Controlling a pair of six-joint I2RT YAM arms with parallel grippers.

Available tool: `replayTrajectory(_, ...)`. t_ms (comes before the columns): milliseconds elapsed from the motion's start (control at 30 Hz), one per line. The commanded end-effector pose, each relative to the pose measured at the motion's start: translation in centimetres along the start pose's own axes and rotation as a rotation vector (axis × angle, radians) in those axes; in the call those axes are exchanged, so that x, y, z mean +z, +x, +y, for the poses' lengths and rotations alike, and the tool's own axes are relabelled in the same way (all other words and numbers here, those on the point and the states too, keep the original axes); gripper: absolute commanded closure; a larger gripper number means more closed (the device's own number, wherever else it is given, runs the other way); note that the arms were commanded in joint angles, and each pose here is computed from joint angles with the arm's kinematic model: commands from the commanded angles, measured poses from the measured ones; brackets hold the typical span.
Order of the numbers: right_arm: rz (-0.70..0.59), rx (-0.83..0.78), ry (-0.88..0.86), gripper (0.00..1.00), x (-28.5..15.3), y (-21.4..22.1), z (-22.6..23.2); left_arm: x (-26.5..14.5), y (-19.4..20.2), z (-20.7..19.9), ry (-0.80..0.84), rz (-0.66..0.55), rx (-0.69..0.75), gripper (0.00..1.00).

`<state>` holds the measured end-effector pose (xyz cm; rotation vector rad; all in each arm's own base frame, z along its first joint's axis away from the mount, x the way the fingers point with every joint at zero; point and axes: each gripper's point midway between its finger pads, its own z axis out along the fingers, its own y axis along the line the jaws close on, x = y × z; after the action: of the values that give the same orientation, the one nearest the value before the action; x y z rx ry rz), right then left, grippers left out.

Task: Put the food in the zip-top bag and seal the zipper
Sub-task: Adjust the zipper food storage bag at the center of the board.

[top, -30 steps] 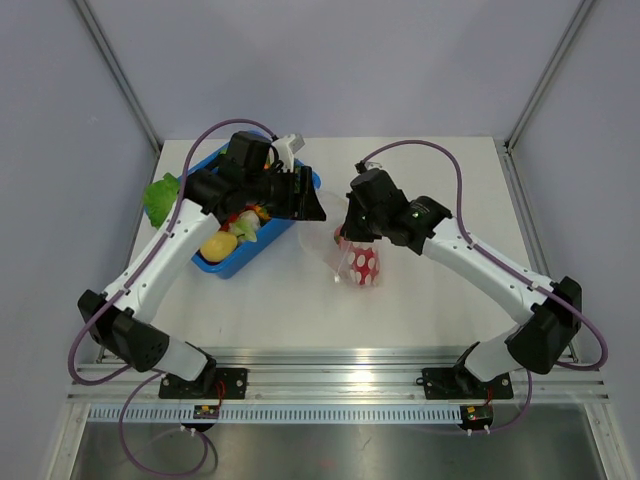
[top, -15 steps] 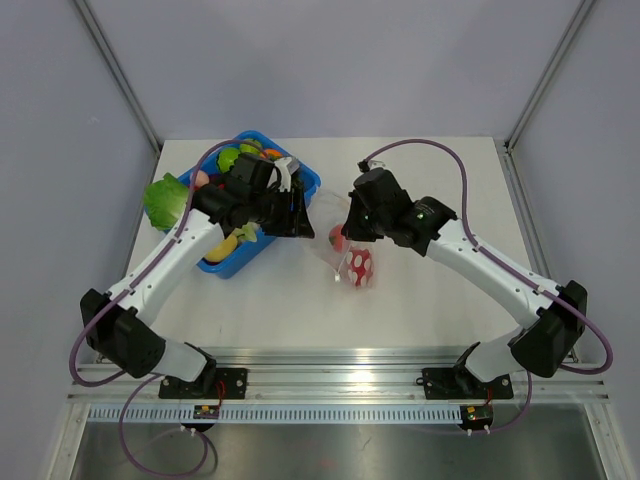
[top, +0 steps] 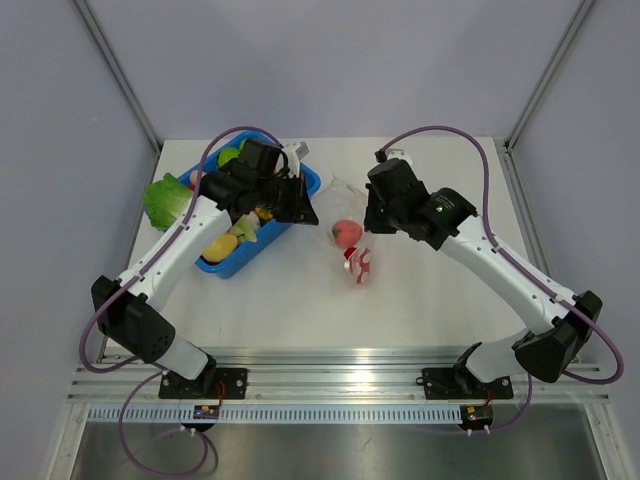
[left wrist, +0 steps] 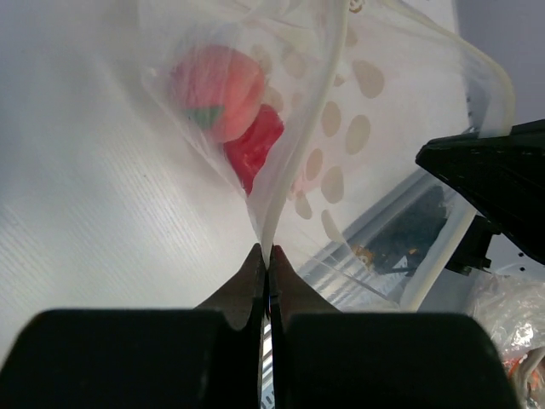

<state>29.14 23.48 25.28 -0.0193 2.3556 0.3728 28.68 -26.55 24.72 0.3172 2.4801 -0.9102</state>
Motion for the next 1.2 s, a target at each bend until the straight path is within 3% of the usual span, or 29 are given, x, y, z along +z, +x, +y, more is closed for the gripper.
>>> replayTrajectory(0, -0.073, -0.028, 0.005, 0.96, -2.3, -2.3, -0.3, -1.0, -1.8, -2.9, 0.109, -0.043, 0.059, 1.00)
replayTrajectory(133, -0.055, -0.037, 0.014, 1.00, -2.0, -2.2, -0.3, -0.6, -1.8, -2.9, 0.113, -0.034, 0.061, 1.00)
replayTrajectory(433, -0.175, -0.009, -0.042, 1.00, -6.7, -5.3, 0.0, -0.4, -2.8, -1.6, 0.028, -0.041, 0.095, 1.00)
replayTrajectory(633, -0.023, -0.021, 0.008, 1.00, -0.6, -0.2, -0.7, 3.4, -1.0, 0.4, 0.026, 0.074, 0.079, 1.00)
replayTrajectory(733, -0.014, -0.020, 0.031, 1.00, 0.1, 0.5, -1.2, 4.6, 0.4, 1.1, 0.032, 0.124, 0.061, 1.00)
replayTrajectory(833, -0.018, -0.029, 0.052, 0.78, 0.3, 0.5, -1.7, 4.5, 0.4, 0.8, 0.049, 0.117, 0.065, 1.00)
replayTrajectory(867, -0.016, -0.043, 0.052, 0.61, 0.1, 0.4, -1.6, 4.3, 0.3, 0.6, 0.054, 0.114, 0.066, 1.00)
replayTrajectory(967, -0.007, -0.053, 0.069, 0.51, 0.2, 0.3, -1.8, 3.9, -0.1, 0.1, 0.069, 0.096, 0.075, 1.00)
replayTrajectory(1067, -0.015, -0.043, 0.062, 0.51, 0.1, 0.2, -1.7, 3.7, 0.0, -0.2, 0.084, 0.096, 0.073, 1.00)
replayTrajectory(1167, -0.042, -0.022, 0.054, 0.70, -0.2, -0.4, -1.5, 3.6, 0.1, -0.3, 0.089, 0.097, 0.073, 1.00)
